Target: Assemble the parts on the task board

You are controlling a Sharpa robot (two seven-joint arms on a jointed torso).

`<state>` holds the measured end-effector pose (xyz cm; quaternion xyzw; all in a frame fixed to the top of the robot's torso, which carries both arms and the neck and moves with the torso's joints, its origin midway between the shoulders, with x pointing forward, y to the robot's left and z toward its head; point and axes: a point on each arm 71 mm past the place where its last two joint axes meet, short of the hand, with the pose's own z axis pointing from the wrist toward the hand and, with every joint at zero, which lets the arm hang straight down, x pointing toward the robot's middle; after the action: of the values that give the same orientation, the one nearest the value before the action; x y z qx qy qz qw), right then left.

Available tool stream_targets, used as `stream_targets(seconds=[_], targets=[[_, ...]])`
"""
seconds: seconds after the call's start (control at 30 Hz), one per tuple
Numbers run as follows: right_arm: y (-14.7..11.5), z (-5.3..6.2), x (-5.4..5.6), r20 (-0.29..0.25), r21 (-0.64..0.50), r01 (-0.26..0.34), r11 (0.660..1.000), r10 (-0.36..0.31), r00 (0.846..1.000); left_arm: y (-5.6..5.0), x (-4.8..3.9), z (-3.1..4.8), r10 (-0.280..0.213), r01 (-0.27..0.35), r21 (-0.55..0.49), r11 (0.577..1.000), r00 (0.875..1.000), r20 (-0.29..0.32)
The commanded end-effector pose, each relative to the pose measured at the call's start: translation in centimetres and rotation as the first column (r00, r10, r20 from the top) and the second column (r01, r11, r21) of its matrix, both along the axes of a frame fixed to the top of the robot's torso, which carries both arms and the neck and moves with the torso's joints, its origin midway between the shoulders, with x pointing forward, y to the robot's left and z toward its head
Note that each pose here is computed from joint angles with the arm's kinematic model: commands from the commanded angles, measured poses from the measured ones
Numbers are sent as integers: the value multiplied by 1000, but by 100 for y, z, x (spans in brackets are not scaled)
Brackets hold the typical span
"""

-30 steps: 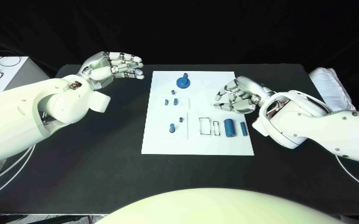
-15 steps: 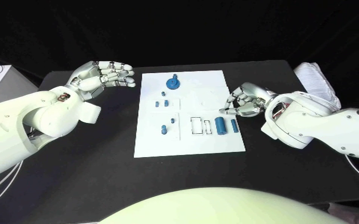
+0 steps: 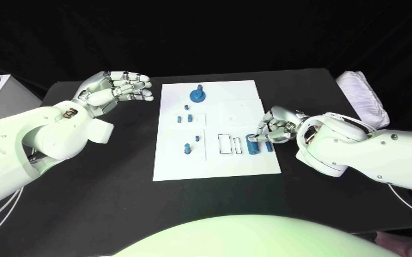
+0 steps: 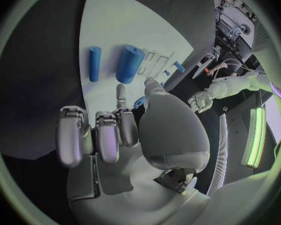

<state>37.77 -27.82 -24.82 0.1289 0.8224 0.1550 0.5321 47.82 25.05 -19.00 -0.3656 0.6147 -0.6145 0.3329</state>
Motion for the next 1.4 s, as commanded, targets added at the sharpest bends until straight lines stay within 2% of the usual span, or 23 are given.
stream_targets(seconds=[0.03,0.43,0.87,1.03,1.23,1.4], targets=[[9,-43,-5,-21,-53,-10,999,9,1000,-22,-13,12,-16,16,-21,1000,1000,4],[103,-211,-22,-66,-106,-40,994,34,997,-16,-15,12,-19,19,-29,999,1000,-1],[144,-296,4,-82,-143,-62,988,51,995,-8,-16,13,-19,19,-33,999,1000,-3],[154,-282,10,-55,-115,-40,993,34,998,-7,-15,13,-18,18,-33,999,1000,-4],[132,-253,9,-30,-15,35,999,-36,999,-1,-12,11,-16,16,-33,999,1000,-5],[134,-196,2,5,51,62,997,-63,998,5,-9,8,-12,12,-35,999,1000,-10]])
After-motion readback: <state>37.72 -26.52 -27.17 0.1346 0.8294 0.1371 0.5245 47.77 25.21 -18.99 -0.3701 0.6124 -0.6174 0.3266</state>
